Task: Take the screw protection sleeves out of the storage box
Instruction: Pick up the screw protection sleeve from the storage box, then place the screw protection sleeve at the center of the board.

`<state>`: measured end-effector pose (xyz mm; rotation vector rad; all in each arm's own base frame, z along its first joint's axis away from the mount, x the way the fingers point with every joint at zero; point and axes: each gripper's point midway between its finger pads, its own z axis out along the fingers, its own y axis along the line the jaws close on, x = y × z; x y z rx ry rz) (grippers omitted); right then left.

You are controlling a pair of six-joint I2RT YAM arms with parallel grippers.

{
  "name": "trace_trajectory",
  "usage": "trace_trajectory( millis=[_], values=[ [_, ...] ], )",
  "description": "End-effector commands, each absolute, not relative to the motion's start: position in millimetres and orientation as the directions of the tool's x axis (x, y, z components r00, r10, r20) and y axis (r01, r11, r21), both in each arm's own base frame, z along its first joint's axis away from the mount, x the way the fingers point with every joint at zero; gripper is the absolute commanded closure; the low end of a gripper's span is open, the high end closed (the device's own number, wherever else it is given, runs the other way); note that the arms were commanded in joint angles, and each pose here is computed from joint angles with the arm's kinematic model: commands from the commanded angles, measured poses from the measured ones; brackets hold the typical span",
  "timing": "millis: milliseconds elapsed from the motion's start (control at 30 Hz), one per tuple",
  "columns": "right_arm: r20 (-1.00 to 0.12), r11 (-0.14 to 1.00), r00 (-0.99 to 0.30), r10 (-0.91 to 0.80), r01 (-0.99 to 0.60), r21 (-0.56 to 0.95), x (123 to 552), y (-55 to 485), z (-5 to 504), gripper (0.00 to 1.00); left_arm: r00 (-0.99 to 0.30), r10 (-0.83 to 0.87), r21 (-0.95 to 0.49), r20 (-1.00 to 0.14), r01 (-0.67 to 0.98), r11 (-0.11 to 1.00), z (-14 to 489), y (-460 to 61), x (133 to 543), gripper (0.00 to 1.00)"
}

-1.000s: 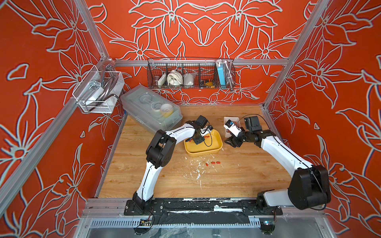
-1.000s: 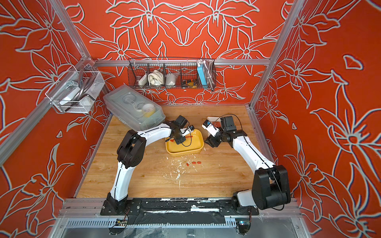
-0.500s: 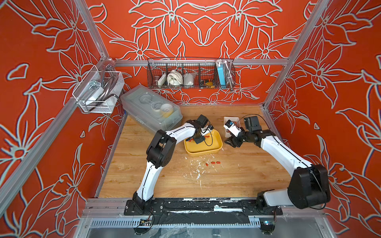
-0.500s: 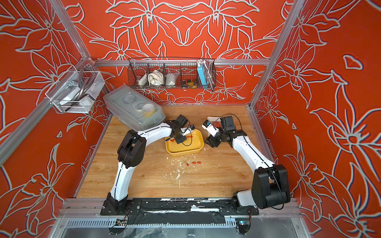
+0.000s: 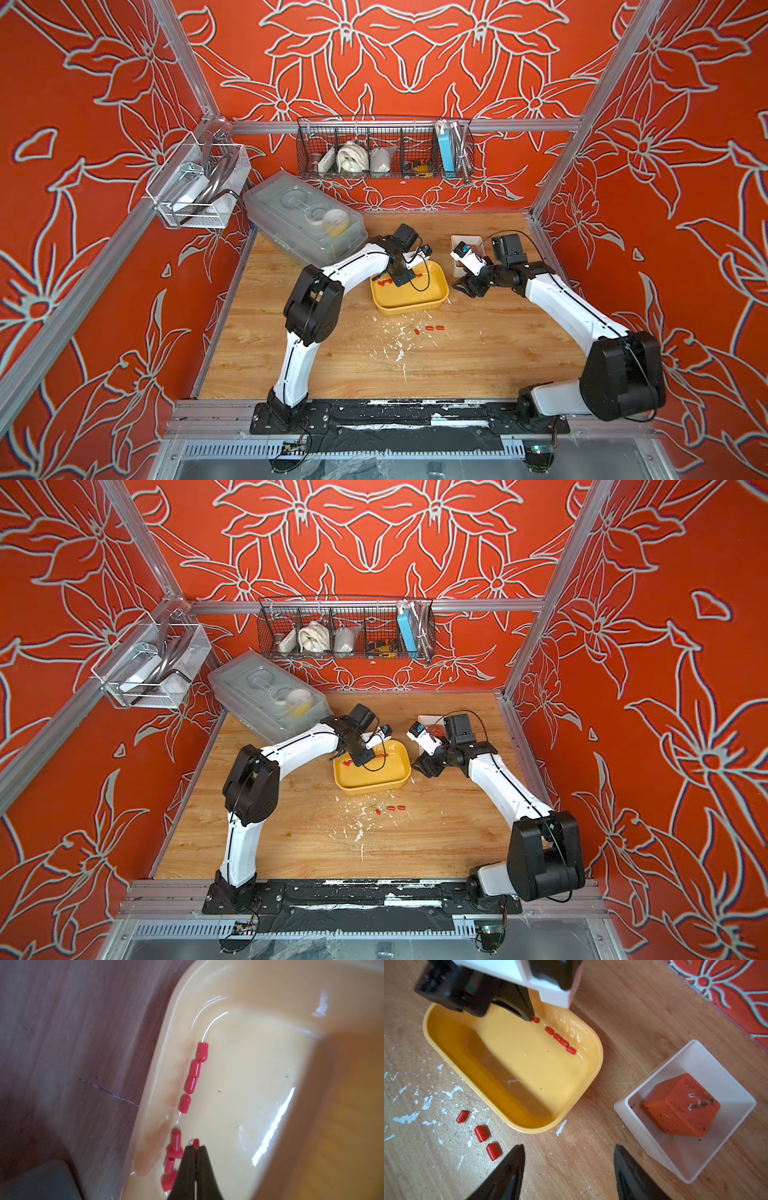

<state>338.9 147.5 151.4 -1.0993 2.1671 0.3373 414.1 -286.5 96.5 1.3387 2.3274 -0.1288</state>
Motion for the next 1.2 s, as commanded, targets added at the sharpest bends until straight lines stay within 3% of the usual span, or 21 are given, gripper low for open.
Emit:
trace_trajectory(
  millis=[0, 200, 400, 600, 967, 1167],
  values=[
    [-0.674, 0.615, -0.427, -0.603, -0.787, -0.051, 335, 144, 150, 0.33, -0.394, 0.788, 0.013, -0.473, 0.891, 0.453, 124, -295, 374, 1.00],
    [-0.677, 0.623, -0.429, -0.598, -0.780, -0.056, 337, 143, 152, 0.33, -0.315, 0.746, -0.211, -0.587, 0.949, 0.234, 151, -304, 291, 1.00],
    [-0.672, 0.629, -0.437, -0.598, -0.775, -0.055, 338, 141, 150, 0.33, -0.236, 0.788, -0.243, -0.569, 0.963, 0.113, 118, -294, 242, 1.00],
    [-0.662, 0.634, -0.447, -0.602, -0.771, -0.056, 339, 138, 145, 0.33, -0.171, 0.855, -0.132, -0.489, 0.984, 0.121, 72, -292, 247, 1.00],
    [-0.657, 0.637, -0.451, -0.604, -0.769, -0.058, 340, 134, 142, 0.33, -0.131, 0.904, -0.053, -0.407, 0.991, 0.120, 35, -312, 258, 0.95],
    [-0.663, 0.638, -0.448, -0.600, -0.768, -0.059, 339, 133, 144, 0.33, -0.155, 0.902, -0.063, -0.402, 0.988, 0.142, 40, -319, 259, 0.78]
  ],
)
